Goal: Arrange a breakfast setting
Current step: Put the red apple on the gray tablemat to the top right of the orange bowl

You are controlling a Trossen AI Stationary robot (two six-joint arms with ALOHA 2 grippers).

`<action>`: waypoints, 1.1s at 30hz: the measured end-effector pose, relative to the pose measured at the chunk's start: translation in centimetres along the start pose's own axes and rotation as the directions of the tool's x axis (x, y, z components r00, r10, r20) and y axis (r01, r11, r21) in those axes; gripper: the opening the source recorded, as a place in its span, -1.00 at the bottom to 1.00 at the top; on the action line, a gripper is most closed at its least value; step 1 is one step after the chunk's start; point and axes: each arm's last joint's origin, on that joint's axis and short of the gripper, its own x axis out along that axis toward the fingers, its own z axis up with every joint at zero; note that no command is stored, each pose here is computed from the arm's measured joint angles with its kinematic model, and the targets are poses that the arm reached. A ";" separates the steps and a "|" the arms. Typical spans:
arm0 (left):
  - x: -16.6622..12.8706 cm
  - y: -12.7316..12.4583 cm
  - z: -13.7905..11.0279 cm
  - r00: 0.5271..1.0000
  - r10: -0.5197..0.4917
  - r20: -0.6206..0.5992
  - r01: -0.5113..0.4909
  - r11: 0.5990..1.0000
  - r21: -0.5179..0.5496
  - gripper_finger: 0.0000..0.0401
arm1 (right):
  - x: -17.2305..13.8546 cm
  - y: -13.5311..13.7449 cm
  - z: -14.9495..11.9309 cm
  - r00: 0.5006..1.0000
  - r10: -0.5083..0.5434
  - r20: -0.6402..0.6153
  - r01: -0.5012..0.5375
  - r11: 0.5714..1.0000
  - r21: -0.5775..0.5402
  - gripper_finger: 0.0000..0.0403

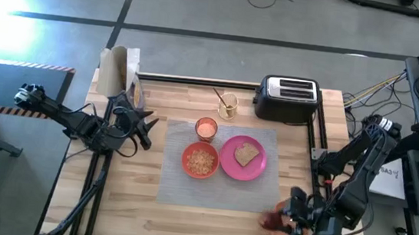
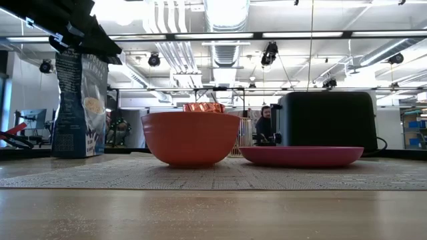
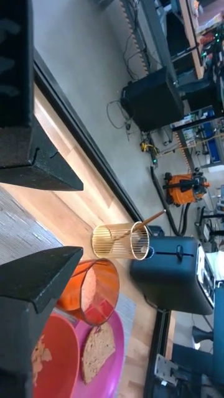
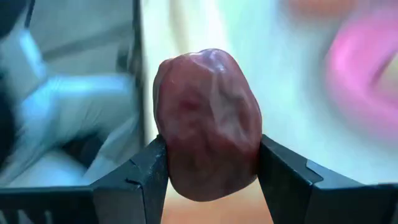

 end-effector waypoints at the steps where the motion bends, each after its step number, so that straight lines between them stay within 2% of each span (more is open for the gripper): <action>1: 0.0 0.0 0.0 1.000 0.000 0.000 0.000 1.000 0.000 -0.31 | -0.1 0.0 0.3 0.996 -0.025 0.090 0.030 0.998 -0.050 -0.05; 3: 0.0 0.0 0.0 1.000 -0.001 0.000 0.001 1.000 0.000 -0.31 | -0.2 -0.2 0.9 0.959 -0.095 0.267 0.134 0.982 -0.134 -0.05; 5: 0.0 0.0 0.0 1.000 -0.001 0.000 0.001 1.000 -0.001 -0.31 | 0.0 -0.4 1.5 0.889 -0.180 0.421 0.265 0.952 -0.152 -0.05; 8: 0.0 0.0 0.0 1.000 -0.001 0.000 0.001 1.000 -0.023 -0.31 | 0.9 -0.8 2.1 0.763 -0.292 0.577 0.400 0.914 -0.066 -0.05; 12: 0.0 0.0 0.0 1.000 -0.002 0.000 0.002 0.996 -0.093 -0.31 | 3.7 -1.6 2.1 0.617 -0.407 0.673 0.458 0.882 0.113 -0.05; 16: 0.0 0.0 0.0 1.000 -0.002 0.001 0.002 0.990 -0.138 -0.31 | 8.1 -2.6 1.8 0.556 -0.498 0.665 0.471 0.848 0.242 -0.05; 21: 0.0 -0.1 0.3 1.000 -0.002 0.020 0.006 0.986 -0.167 -0.31 | 13.0 -4.7 2.2 0.405 -0.593 0.696 0.514 0.777 0.363 -0.04; 25: 0.0 -0.1 0.6 0.998 0.039 0.050 -0.029 0.981 -0.190 -0.31 | 15.2 -7.1 3.7 0.333 -0.672 0.661 0.529 0.714 0.459 -0.03; 28: 0.0 0.0 0.6 0.997 0.058 0.058 -0.046 0.980 -0.193 -0.31 | 15.7 -9.0 5.3 0.300 -0.730 0.614 0.563 0.655 0.504 -0.05; 33: 0.0 0.0 0.6 0.997 0.057 0.058 -0.045 0.980 -0.193 -0.31 | 15.6 -12.3 8.1 0.292 -0.825 0.483 0.629 0.546 0.553 -0.05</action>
